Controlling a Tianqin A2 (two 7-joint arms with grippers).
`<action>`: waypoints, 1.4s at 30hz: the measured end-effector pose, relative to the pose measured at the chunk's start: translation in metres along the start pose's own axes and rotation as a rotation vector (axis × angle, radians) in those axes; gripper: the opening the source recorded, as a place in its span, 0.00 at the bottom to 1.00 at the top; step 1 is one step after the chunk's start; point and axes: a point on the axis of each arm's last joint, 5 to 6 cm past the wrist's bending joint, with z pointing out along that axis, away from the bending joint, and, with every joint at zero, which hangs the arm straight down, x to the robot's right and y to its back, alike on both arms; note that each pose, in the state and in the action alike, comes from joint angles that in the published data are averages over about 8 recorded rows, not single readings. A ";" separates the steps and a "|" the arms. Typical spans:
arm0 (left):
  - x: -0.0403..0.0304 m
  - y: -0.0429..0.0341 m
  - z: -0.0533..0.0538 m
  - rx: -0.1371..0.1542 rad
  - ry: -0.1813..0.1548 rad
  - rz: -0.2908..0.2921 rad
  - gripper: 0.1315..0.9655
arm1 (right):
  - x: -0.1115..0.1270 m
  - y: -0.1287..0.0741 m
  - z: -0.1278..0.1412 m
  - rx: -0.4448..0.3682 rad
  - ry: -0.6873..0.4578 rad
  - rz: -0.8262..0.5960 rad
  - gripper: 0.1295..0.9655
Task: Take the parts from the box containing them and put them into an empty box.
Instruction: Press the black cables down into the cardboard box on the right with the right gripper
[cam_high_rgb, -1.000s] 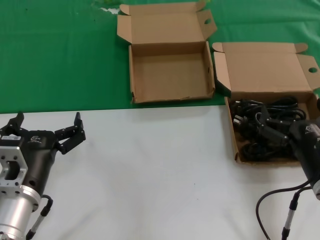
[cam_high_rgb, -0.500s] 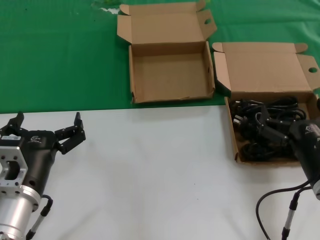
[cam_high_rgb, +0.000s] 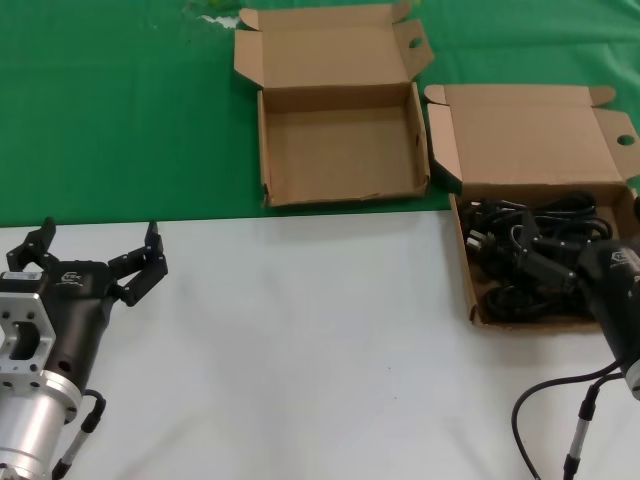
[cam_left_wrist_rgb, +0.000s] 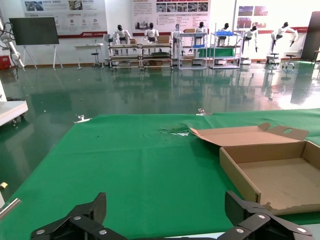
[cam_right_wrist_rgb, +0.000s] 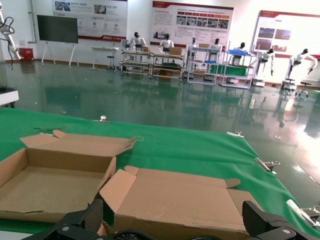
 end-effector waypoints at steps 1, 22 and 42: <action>0.0000 0.0000 0.000 0.000 0.000 0.000 0.90 | 0.000 0.000 0.000 0.000 0.001 0.000 1.00; 0.0000 0.0000 0.000 0.000 0.000 0.000 0.42 | 0.016 -0.015 0.002 0.005 -0.138 -0.133 1.00; 0.0000 0.0000 0.000 0.000 0.000 0.000 0.09 | 0.132 -0.055 0.035 -0.075 -0.537 -0.700 1.00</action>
